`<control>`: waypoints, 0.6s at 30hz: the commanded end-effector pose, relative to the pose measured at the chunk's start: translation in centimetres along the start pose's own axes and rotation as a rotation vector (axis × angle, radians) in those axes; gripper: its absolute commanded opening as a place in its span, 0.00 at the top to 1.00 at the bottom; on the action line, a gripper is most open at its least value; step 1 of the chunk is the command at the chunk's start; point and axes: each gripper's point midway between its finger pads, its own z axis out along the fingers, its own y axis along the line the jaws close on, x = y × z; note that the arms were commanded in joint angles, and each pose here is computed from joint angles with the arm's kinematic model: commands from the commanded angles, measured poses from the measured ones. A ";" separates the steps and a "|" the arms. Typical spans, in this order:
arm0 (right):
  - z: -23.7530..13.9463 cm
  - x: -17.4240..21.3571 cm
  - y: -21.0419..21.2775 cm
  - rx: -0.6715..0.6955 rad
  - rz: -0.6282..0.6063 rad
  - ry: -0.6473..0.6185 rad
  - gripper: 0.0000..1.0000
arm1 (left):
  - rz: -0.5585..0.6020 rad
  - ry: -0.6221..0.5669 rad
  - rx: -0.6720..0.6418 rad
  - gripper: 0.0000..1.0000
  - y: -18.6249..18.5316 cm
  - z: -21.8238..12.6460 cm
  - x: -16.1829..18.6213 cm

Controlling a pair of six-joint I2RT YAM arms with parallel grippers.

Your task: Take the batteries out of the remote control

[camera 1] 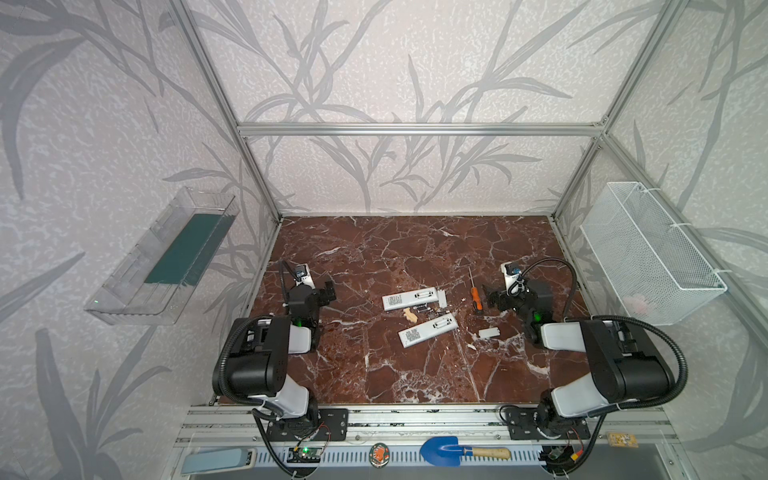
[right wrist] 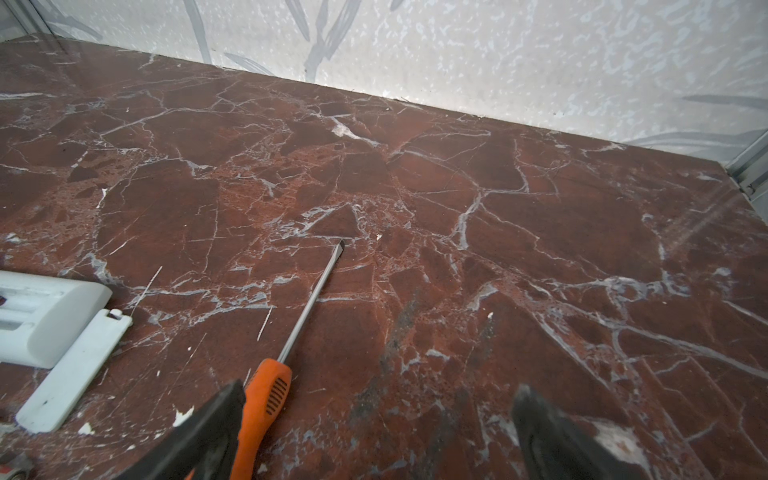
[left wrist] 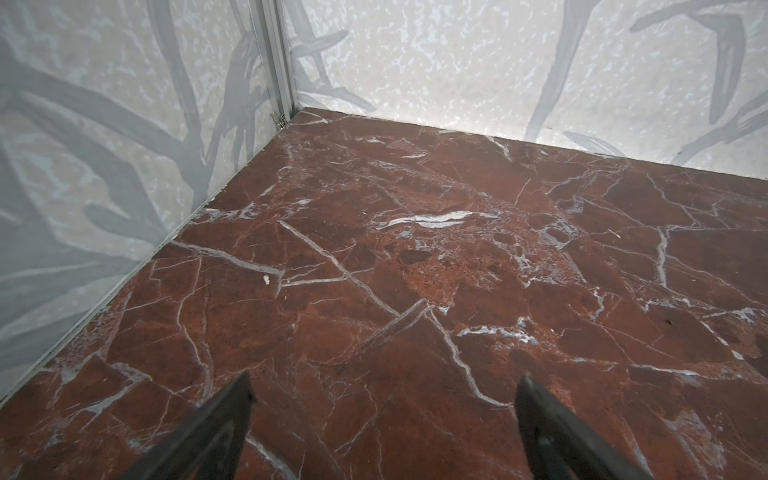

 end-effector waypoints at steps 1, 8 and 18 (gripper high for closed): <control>0.2 -1.1 -0.4 0.008 -0.004 -0.034 0.01 | -0.011 -0.043 -0.010 0.01 0.2 0.0 -1.1; 0.2 -1.1 -0.4 0.009 -0.004 -0.034 0.01 | -0.011 -0.041 -0.012 0.01 0.3 0.0 -1.1; 0.2 -1.1 -0.4 0.009 -0.004 -0.035 0.01 | -0.006 -0.037 -0.017 0.01 0.2 0.1 -1.1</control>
